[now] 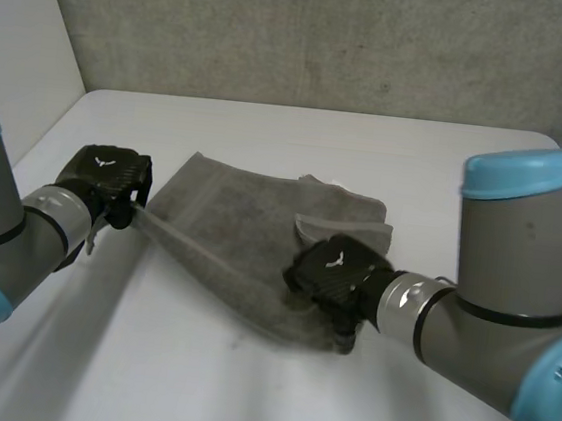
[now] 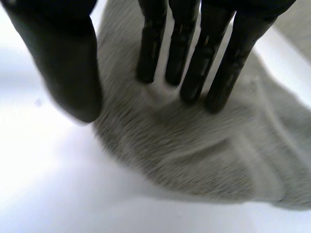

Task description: Fold the towel.

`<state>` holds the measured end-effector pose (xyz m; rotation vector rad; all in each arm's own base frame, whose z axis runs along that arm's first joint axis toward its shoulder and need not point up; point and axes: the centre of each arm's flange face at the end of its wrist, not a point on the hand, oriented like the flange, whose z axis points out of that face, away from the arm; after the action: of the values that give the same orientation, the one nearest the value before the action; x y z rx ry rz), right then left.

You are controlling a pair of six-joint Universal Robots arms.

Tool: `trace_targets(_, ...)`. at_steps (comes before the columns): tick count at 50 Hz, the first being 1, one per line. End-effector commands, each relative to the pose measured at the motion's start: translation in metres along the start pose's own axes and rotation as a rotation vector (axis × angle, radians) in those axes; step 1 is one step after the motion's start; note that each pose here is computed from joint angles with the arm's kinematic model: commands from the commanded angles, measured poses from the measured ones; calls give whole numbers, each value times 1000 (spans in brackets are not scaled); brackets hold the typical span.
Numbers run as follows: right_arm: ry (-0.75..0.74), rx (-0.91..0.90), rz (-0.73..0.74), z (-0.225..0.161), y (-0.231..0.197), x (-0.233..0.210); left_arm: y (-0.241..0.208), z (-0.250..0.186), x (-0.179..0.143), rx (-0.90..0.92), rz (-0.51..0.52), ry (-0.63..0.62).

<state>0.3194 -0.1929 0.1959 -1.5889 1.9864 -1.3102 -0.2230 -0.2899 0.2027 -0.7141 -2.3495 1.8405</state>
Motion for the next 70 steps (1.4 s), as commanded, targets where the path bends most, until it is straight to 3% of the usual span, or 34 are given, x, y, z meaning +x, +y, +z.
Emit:
trace_targets(1, 123, 169, 36, -20, -29, 18, -3, -15, -2, 11, -1, -11)
trace_targets(8, 215, 198, 43, -9, -38, 60, 2, -18, -11, -7, -9, -37)
trace_targets(17, 167, 162, -20, 22, -39, 76, 2, -23, -11, -6, -11, -39)
trace_targets(27, 79, 190, -402, 72, -33, 79, 5, -26, -9, -18, -13, -36)
trace_targets(36, 40, 172, -530, 107, -8, 73, 8, -25, -9, -23, -14, -36)
trace_targets(39, 30, 145, -666, 120, 8, 68, 9, -25, -8, -16, -14, -23)
trace_targets(46, 33, 134, -803, 128, 17, 66, 8, -24, -7, -11, -15, -4)
trace_targets(59, 84, 143, -788, 122, 6, 77, 5, -22, -12, 0, -16, -14)
trace_targets(64, 187, 127, -667, 101, -11, 106, 4, -22, -12, 4, -16, -15)
trace_targets(69, 316, 120, -394, 45, -28, 153, 1, -22, -13, 13, -16, -16)
trace_targets(70, 316, 120, -393, 44, -28, 153, 1, -22, -13, 13, -16, -16)
